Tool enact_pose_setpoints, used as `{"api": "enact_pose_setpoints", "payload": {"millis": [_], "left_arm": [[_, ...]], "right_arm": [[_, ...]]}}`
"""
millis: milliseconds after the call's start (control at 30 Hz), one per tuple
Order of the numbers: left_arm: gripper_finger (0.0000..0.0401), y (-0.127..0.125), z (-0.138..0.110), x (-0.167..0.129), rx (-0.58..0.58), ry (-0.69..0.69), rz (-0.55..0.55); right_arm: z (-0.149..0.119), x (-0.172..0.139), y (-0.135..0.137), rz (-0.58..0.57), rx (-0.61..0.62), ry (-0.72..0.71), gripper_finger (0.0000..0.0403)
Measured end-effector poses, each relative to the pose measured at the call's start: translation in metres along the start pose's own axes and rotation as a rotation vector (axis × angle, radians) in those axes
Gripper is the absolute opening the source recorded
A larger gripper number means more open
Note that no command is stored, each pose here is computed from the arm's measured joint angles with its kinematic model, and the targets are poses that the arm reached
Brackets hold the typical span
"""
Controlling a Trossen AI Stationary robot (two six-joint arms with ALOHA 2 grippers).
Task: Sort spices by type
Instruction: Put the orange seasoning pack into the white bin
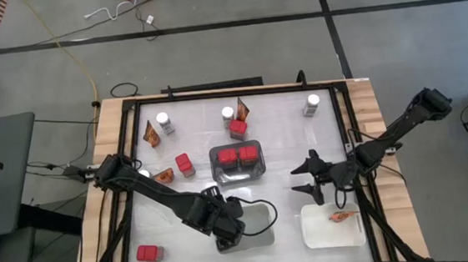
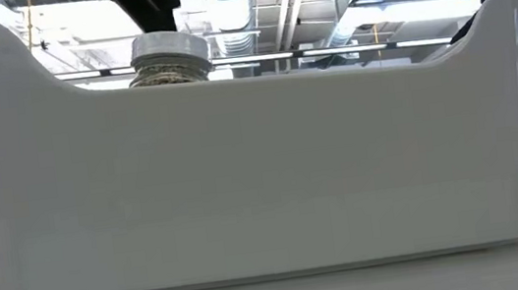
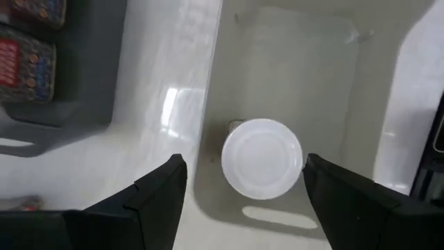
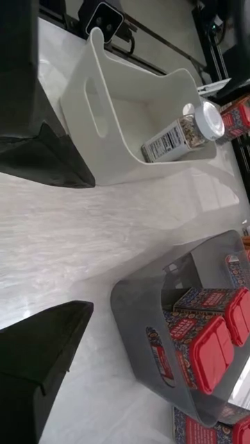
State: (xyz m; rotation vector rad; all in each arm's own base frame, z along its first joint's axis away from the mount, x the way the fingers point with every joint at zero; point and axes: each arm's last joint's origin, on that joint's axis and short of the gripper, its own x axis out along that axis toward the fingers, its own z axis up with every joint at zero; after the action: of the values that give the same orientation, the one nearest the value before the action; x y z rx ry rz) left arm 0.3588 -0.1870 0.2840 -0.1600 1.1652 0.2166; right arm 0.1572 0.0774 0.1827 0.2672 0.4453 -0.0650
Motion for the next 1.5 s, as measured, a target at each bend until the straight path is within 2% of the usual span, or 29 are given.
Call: {"api": "enact_pose_setpoints", "payload": {"millis": [200, 300, 467, 567, 733, 1000, 1167, 1300, 1500], "left_arm": [[0.0277, 0.005, 0.001, -0.016, 0.186, 0.037, 0.039], [0.0277, 0.005, 0.002, -0.018, 0.239, 0.033, 0.034], [0.0277, 0.010, -0.003, -0.019, 0.213, 0.088, 0.074], [0.0277, 0.015, -0.009, -0.021, 0.166, 0.123, 0.161], [0.0277, 0.015, -0.014, -0.024, 0.176, 0.052, 0.302], [0.0277, 0.014, -0.018, -0.022, 0.220, 0.052, 0.326], [0.0277, 0.021, -0.032, -0.016, 0.185, 0.021, 0.292], [0.0277, 0.039, -0.049, -0.023, 0.125, -0.020, 0.234], [0.0277, 0.072, -0.077, -0.055, 0.021, -0.152, 0.044]], "right_arm": [[-0.001, -0.001, 0.002, 0.016, -0.008, 0.004, 0.0306], [-0.002, -0.002, 0.003, 0.020, -0.010, 0.005, 0.0306], [-0.002, -0.002, 0.003, 0.019, -0.009, 0.005, 0.0306], [-0.002, -0.002, 0.003, 0.019, -0.009, 0.005, 0.0306], [-0.002, -0.002, 0.003, 0.019, -0.010, 0.005, 0.0306], [-0.002, -0.002, 0.003, 0.019, -0.010, 0.005, 0.0306], [-0.002, -0.002, 0.003, 0.019, -0.012, 0.008, 0.0306], [-0.005, -0.003, 0.004, 0.030, -0.015, 0.018, 0.0306], [-0.007, -0.005, 0.008, 0.049, 0.016, 0.028, 0.0306]]}}
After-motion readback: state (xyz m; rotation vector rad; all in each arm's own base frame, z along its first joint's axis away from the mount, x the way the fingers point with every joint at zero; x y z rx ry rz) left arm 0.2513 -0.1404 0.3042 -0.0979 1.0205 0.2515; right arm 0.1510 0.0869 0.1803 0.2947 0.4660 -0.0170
